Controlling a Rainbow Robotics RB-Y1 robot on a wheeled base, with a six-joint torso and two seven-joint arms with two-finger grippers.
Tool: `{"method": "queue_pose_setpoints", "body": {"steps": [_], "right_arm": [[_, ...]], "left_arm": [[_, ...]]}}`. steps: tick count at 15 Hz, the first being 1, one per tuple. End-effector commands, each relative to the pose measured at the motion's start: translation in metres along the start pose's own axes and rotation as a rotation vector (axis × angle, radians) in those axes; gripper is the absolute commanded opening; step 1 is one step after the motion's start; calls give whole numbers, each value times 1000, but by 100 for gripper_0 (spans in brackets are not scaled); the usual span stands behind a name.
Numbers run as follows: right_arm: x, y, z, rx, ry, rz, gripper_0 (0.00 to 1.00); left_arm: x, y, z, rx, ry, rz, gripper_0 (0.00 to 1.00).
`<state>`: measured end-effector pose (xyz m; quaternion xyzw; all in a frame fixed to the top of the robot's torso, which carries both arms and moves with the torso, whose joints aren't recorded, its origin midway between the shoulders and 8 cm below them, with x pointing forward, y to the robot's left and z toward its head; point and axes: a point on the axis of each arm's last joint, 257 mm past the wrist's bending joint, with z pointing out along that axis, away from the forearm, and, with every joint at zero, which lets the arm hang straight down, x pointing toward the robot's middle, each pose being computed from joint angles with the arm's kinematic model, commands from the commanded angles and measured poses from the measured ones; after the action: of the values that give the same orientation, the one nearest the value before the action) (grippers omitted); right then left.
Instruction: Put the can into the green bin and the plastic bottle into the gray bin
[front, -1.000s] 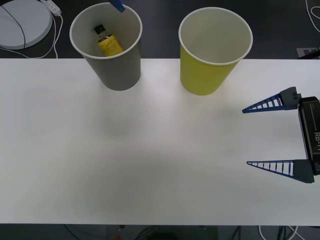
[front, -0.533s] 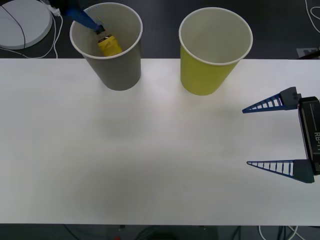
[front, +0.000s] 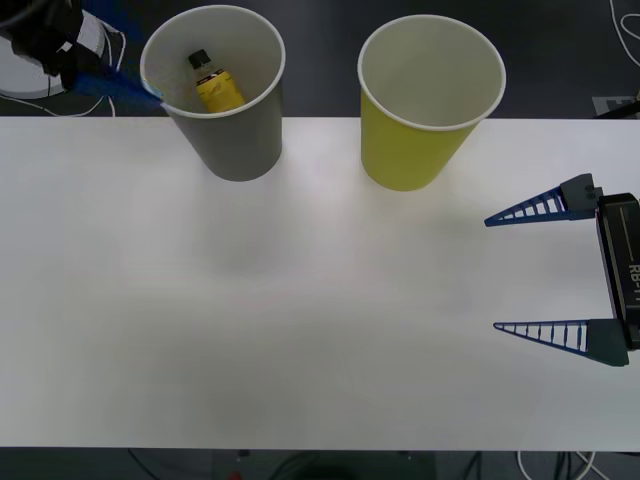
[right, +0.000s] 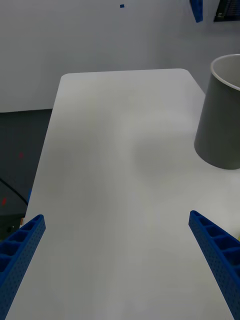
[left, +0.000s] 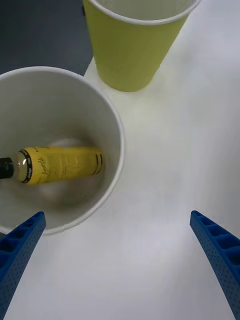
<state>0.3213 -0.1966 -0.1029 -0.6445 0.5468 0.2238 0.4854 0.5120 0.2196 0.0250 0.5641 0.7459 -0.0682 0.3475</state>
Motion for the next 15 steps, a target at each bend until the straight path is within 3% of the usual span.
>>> {"method": "queue_pose_setpoints", "body": {"steps": [1, 8, 11, 15], "right_arm": [[0, 0, 0, 0, 0, 0, 100], [0, 0, 0, 0, 0, 0, 100], [0, 0, 0, 0, 0, 0, 100], [0, 0, 0, 0, 0, 0, 100]], "left_arm": [[21, -14, 2, 55, -73, 10, 100], [69, -45, 12, 138, -136, 175, 100], [81, -62, 18, 174, -173, 214, 100], [81, -85, 39, 171, -222, 218, 100]]}}
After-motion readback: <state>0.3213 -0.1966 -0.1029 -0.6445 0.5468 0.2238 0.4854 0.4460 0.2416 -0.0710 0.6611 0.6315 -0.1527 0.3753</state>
